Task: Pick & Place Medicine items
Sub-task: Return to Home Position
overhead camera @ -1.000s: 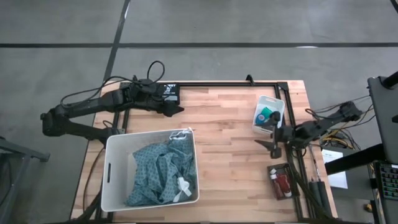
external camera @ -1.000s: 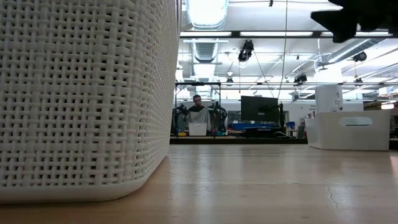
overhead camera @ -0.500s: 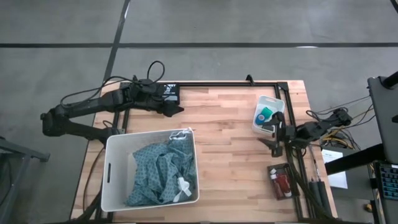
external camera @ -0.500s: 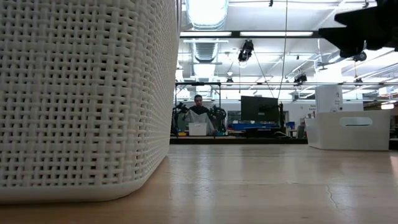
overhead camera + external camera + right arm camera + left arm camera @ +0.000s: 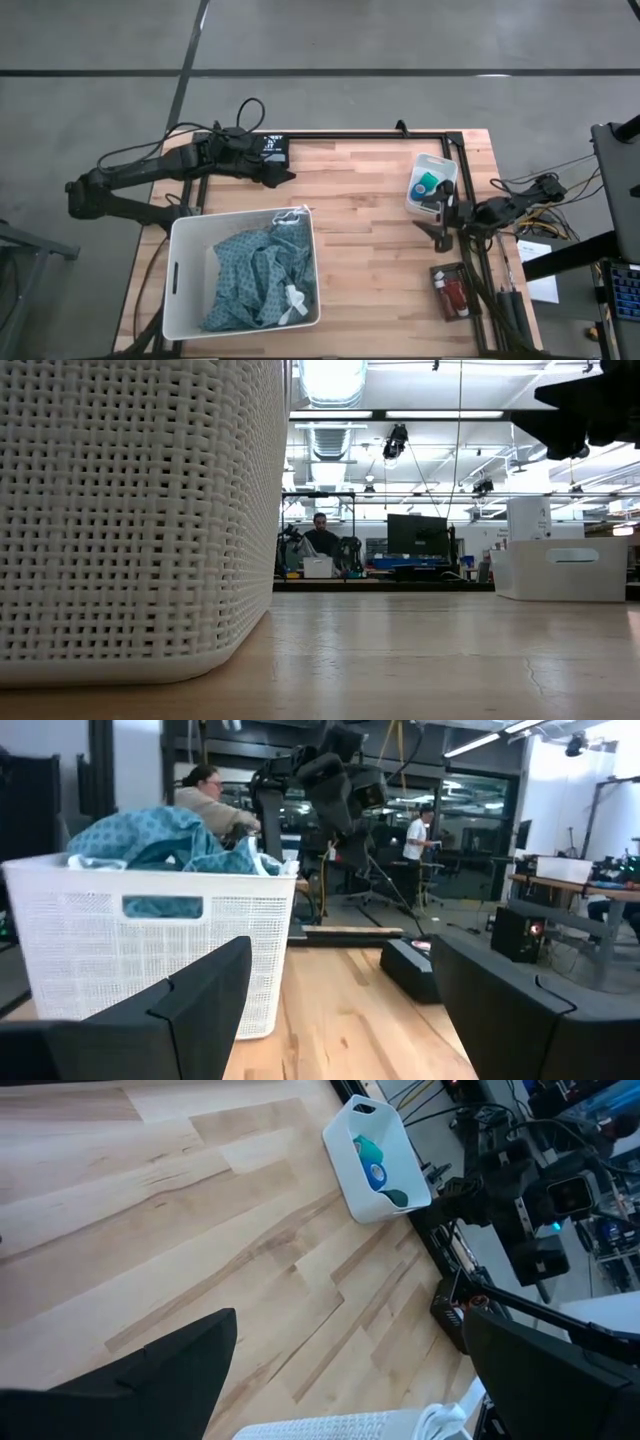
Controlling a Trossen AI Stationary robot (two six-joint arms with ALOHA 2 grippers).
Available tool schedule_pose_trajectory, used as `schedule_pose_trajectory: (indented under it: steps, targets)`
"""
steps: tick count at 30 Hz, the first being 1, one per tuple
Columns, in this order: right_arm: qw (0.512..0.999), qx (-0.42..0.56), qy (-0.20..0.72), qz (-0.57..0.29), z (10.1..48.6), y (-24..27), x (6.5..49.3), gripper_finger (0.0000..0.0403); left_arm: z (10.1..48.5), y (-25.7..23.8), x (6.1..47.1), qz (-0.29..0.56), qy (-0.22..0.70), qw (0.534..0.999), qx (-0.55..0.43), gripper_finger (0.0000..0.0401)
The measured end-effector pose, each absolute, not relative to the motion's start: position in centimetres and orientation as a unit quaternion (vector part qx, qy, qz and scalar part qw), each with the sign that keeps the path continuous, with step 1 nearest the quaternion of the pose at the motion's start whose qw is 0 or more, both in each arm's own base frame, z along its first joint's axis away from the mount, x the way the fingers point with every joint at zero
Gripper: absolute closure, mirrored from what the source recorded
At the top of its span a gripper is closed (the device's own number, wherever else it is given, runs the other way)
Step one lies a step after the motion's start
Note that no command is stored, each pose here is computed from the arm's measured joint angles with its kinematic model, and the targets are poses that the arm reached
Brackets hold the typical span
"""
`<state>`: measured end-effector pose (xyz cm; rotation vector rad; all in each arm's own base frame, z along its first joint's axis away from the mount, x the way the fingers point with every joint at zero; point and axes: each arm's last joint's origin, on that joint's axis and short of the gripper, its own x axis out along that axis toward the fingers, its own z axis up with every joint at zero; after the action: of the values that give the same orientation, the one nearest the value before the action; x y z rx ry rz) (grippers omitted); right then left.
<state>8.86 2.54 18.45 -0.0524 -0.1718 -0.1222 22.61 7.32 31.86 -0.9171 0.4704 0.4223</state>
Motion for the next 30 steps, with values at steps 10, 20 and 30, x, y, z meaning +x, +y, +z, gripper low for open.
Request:
schedule_pose_trajectory:
  steps: [10, 20, 30]
  targets:
    - [0.991, -0.047, -0.089, -0.090, 18.64, 2.37, 8.81, 0.0101, 31.85, 7.32, 22.61, 0.201, 0.223, 0.849, -0.435, 0.0008]
    - [0.991, -0.048, -0.087, -0.090, 18.60, 2.38, 8.83, 0.0101, 31.85, 7.32, 22.61, 0.201, 0.223, 0.849, -0.435, 0.0008]
    - [0.991, -0.049, -0.087, -0.089, 18.60, 2.39, 8.83, 0.0101, 31.85, 7.32, 22.61, 0.201, 0.223, 0.848, -0.436, 0.0008]
